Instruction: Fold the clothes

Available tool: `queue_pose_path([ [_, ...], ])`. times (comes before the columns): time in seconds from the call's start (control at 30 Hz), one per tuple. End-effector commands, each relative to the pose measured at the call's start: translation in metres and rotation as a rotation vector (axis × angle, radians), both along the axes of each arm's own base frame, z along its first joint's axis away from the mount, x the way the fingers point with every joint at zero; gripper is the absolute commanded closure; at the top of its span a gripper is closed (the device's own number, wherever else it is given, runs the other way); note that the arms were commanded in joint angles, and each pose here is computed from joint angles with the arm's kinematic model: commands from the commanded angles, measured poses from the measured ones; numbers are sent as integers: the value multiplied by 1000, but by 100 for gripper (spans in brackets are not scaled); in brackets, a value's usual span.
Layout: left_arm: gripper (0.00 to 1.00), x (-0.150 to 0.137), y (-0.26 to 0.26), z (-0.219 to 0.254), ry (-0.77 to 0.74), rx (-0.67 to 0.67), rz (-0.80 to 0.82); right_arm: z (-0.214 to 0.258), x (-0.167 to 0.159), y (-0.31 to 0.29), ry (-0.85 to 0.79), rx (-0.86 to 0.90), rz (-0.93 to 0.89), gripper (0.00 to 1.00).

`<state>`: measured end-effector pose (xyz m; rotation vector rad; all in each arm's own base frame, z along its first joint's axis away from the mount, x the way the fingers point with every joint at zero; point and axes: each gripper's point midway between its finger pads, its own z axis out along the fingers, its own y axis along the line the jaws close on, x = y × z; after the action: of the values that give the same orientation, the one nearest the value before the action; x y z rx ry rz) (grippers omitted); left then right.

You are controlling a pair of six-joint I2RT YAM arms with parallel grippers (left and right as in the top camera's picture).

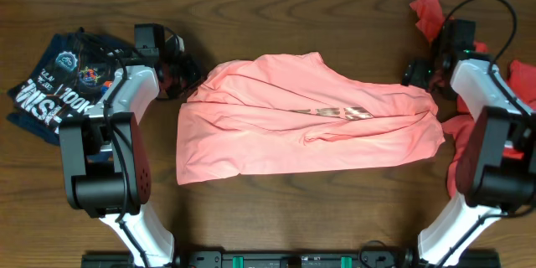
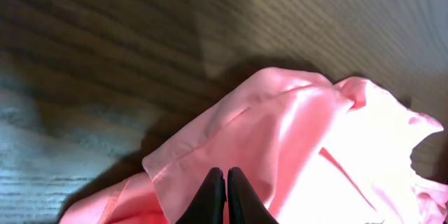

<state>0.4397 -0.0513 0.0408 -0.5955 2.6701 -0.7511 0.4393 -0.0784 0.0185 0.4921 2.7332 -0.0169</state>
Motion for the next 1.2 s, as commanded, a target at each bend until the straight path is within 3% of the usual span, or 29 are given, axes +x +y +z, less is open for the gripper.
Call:
queue_pose_path([
  [0.0,94,-1,2,-1,4,9,-10,-14,4,5,8,20,-6,16],
  [0.07,94,-2,1,-1,8,9,-10,-21,4,7,17,28,-3,23],
  [0.23,94,-1,2,-1,7,9,-10,-30,2,6,35,26,-5,56],
  [0.27,94,-1,1,-1,7,9,-10,-29,3,6,30,26,-5,56],
  [0.37,94,-1,2,-1,7,9,-10,-19,14,5,-11,28,-5,26],
  [0.4,94,-1,2,-1,6,9,-10,-13,19,7,-29,38,1,23],
  [0.57,94,-1,1,-1,7,9,-10,36,54,43,-124,143,124,29],
  [0.7,94,-1,2,-1,-3,19,-29,55,62,86,-137,134,294,27],
  [1.07,94,-1,3,-2,-14,36,-47,39,70,215,-196,127,578,20],
  [1.17,94,-1,3,-2,-15,37,-50,29,76,237,-221,102,586,21],
])
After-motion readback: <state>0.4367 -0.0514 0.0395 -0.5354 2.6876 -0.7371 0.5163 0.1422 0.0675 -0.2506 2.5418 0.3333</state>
